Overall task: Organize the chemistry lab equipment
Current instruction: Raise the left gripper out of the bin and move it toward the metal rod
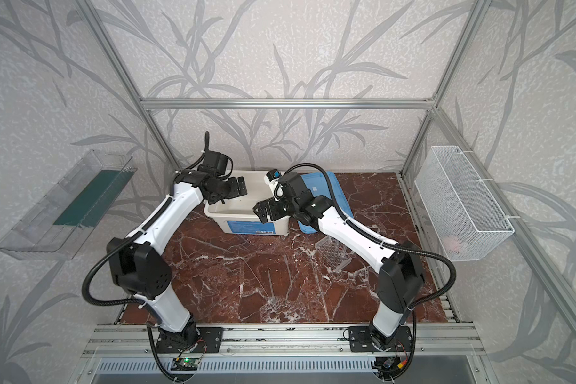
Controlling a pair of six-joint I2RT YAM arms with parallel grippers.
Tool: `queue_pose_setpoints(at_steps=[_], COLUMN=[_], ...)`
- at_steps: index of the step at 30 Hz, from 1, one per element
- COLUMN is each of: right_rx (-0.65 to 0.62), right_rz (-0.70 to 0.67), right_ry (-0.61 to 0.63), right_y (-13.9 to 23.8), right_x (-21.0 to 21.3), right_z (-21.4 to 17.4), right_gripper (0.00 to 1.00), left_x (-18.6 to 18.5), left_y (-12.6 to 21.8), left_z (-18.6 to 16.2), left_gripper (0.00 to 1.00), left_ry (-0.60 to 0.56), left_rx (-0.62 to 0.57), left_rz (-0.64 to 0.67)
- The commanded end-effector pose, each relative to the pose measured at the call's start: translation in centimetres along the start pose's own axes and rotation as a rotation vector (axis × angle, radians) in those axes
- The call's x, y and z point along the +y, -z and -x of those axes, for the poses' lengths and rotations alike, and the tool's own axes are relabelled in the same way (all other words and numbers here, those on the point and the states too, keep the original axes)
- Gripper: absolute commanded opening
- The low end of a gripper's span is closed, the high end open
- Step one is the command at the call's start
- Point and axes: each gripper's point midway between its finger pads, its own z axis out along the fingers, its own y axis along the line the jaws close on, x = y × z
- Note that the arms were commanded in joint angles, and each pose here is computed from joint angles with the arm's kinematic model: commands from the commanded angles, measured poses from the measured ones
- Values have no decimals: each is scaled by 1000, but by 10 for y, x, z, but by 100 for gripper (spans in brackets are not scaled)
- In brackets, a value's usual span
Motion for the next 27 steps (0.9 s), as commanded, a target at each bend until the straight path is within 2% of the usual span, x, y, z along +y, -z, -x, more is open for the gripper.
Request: queue_pose_setpoints(at_steps=[1,9,15,19,23,25,27], right_rx=[-42,8,3,43,39,49,55], right_rz=[-4,-20,-59,-58,-67,-80,-95], right_ry=[41,81,59,68,81,77,60], right_y=[39,86,114,121,126,125,122], right_x=[5,3,-8,-13,-17,-21,-25], right_z=[6,-40,-74,-105,-119,-125,-130], right_gripper=[100,99,99,100,100,100,100], left_x=[-15,-26,-25,-22,-12,-7,-7], left_y=[37,105,123,117,94,80,65], left_z=[-17,-62,-116,-158,-192,-205,-220], left_gripper=[99,98,85,83,80,77,74], left_ry=[-40,-199,-199,-217,-256,-221,-136], left_rx=[25,23,78,142,219,253,282], left_rz=[-94,-102,-138,-155,-129,-110,-104])
